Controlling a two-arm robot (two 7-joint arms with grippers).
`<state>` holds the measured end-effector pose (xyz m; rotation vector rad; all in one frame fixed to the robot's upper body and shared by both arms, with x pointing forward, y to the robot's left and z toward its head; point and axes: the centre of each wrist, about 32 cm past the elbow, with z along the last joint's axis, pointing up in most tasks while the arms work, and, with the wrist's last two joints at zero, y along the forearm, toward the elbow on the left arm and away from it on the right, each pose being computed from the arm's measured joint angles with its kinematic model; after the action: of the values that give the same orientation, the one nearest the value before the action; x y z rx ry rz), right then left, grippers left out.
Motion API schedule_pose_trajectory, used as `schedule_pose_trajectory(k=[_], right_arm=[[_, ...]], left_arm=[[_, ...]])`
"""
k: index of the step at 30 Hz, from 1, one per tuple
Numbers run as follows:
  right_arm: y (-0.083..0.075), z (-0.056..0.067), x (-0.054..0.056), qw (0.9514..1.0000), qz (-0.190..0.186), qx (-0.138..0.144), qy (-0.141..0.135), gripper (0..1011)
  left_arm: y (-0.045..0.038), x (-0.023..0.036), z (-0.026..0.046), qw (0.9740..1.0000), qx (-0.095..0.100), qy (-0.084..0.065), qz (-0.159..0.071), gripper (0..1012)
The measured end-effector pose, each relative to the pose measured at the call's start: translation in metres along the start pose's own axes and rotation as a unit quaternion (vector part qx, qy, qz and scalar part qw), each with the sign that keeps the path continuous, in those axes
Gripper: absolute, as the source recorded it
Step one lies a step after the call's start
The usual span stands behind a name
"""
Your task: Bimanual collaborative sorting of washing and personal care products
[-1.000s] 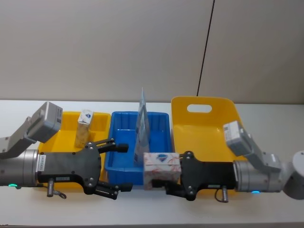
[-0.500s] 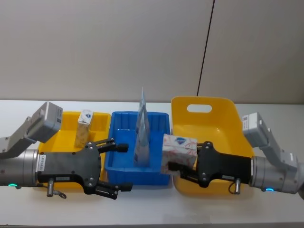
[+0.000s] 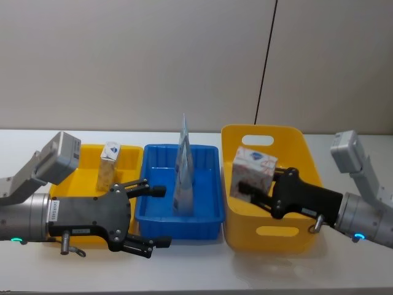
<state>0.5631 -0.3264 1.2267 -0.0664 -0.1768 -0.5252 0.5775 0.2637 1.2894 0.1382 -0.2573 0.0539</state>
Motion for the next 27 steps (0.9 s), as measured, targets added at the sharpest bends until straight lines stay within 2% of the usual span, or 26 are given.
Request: schedule_pose_trajectory(k=[8, 9, 15, 22, 27], right_arm=[[-0.009, -0.001, 0.005, 0.9975, -0.069, -0.002, 0.017, 363], [-0.009, -0.001, 0.005, 0.9975, -0.069, -0.002, 0.017, 363], [-0.011, -0.002, 0.009, 0.9925, -0.118, -0.005, 0.032, 363], [-0.009, -0.003, 0.011, 0.9834, -0.174, -0.008, 0.050, 363], [-0.003, -0.004, 0.012, 0.9735, -0.220, -0.015, 0.062, 362]], left_arm=[[0.0000, 0.0000, 0.0000, 1.0000, 0.000, 0.000, 0.000, 1001], [0.0000, 0.0000, 0.0000, 1.0000, 0.000, 0.000, 0.000, 1001], [0.0000, 0.0000, 0.0000, 1.0000, 0.000, 0.000, 0.000, 1001], [0.0000, 0.0000, 0.0000, 1.0000, 0.000, 0.000, 0.000, 1001], [0.0000, 0.0000, 0.0000, 1.0000, 0.000, 0.000, 0.000, 1001]])
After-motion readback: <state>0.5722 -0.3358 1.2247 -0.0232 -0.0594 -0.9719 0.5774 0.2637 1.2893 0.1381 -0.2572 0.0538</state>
